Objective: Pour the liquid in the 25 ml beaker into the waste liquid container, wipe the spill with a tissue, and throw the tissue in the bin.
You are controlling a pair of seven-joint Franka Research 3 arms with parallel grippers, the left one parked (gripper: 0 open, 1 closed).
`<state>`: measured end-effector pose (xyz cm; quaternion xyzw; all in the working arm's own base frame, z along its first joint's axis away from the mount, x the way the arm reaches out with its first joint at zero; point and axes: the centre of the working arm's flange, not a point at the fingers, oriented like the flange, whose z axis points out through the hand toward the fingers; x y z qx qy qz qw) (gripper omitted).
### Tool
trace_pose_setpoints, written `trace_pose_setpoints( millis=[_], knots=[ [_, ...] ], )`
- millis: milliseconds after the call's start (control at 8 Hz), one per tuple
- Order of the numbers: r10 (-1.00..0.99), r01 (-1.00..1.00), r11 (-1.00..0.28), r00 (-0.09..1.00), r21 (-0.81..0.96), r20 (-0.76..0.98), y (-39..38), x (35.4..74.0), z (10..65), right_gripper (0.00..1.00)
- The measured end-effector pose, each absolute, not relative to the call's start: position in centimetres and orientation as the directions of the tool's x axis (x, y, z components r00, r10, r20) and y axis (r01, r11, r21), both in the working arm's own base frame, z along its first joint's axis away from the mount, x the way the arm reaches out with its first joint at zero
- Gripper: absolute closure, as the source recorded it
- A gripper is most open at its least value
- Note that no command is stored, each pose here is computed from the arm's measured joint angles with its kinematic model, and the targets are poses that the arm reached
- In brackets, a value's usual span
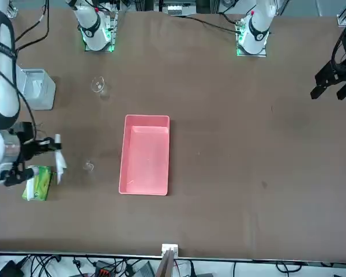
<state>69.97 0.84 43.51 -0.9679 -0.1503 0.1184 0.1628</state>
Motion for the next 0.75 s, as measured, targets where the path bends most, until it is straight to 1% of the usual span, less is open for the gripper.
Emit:
trace_pose_setpoints(
  millis=[125,375,750],
  knots=[
    [0.360,0.264,-0.860,0.921,-0.438,-0.152,2.0,70.0,43.2,0.98],
    [0.388,0.266,-0.786,0.915,-0.557,-0.110,4.1,70.5,41.3,0.98],
    [0.418,0.296,-0.678,0.908,-0.673,-0.022,7.0,71.2,36.8,0.98]
  ],
)
